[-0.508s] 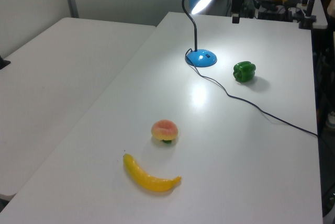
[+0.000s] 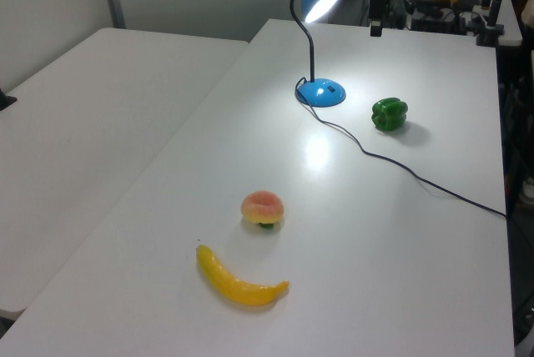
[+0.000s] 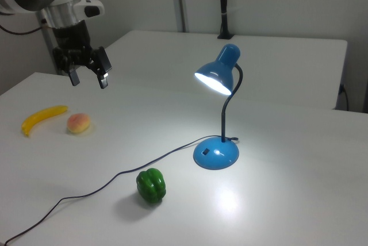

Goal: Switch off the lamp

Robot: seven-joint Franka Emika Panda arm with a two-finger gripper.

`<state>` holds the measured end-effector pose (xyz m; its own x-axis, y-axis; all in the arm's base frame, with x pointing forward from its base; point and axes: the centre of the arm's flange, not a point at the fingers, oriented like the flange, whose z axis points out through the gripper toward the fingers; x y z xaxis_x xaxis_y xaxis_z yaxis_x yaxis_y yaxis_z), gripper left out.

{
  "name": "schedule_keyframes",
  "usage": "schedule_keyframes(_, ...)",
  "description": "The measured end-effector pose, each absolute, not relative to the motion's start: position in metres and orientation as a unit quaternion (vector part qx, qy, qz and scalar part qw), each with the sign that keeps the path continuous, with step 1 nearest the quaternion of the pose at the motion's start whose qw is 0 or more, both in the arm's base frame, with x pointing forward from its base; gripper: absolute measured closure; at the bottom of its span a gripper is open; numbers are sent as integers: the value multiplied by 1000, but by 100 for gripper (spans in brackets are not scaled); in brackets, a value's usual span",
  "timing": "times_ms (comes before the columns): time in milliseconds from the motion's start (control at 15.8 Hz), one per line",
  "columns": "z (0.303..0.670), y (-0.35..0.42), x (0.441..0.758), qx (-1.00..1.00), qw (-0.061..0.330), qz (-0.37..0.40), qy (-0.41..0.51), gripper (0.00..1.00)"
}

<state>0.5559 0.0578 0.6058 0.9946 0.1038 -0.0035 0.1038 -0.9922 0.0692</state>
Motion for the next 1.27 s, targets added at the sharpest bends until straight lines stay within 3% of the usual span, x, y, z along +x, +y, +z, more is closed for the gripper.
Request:
schedule_keyframes(254, 605, 58, 555, 998, 35, -4, 52, 0)
schedule_keyframes(444, 603, 57, 552, 998, 36, -16, 52, 5)
schedule_keyframes(1016, 603, 57, 552, 998, 36, -16, 53, 98)
schedule_keyframes(1270, 603, 57, 552, 998, 36, -16, 53, 99)
